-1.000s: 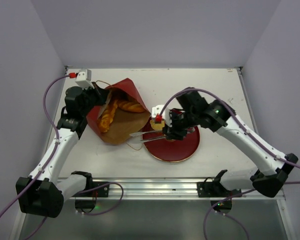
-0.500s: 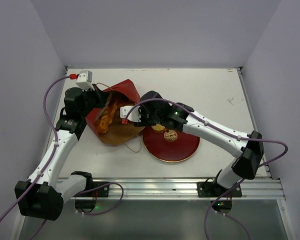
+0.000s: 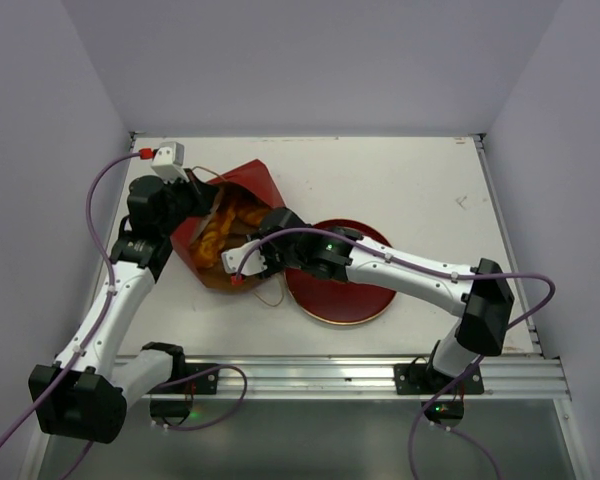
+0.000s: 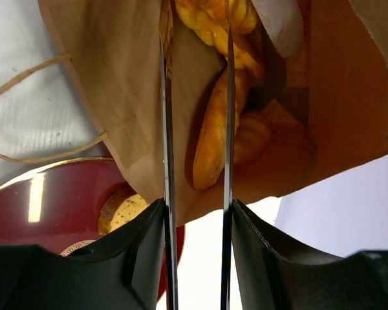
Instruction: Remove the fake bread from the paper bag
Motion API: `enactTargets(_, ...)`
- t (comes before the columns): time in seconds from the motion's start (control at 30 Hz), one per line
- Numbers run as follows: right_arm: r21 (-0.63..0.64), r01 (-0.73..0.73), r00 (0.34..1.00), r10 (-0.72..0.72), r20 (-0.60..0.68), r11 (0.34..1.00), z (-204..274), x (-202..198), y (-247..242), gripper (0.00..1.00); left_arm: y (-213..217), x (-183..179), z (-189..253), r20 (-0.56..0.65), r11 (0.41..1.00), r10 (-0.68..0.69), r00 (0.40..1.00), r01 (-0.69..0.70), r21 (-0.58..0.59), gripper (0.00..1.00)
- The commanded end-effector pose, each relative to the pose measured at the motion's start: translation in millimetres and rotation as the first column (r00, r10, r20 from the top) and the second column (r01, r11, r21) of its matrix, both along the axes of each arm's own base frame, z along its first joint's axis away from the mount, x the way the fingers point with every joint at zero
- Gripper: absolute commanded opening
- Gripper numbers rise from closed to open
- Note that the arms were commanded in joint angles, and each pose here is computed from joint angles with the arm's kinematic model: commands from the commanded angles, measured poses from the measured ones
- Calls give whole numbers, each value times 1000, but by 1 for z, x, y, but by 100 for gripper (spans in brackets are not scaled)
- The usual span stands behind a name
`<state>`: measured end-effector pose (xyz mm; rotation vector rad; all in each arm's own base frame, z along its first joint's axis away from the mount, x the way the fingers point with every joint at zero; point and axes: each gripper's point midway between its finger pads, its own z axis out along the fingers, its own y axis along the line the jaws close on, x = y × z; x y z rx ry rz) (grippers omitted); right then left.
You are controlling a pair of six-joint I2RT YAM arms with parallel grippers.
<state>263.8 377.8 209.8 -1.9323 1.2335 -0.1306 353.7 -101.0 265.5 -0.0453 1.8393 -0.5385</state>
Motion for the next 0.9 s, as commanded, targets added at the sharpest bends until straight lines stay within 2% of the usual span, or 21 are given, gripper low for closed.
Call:
enactTargets(0.0,10,-17,997,16,74,1000,14,8,2,47,-4,-3,32,95,999,-34,995,34,3,0)
enactTargets(0.53,-31,-20,992,24,125,999,3,10,31,47,-7,-8,37,107,998,-57,993,57,0,0)
enactTargets(0.87,70,48,988,-58,146,996,20,18,43,48,-9,-9,36,105,998,-66,992,67,-4,0)
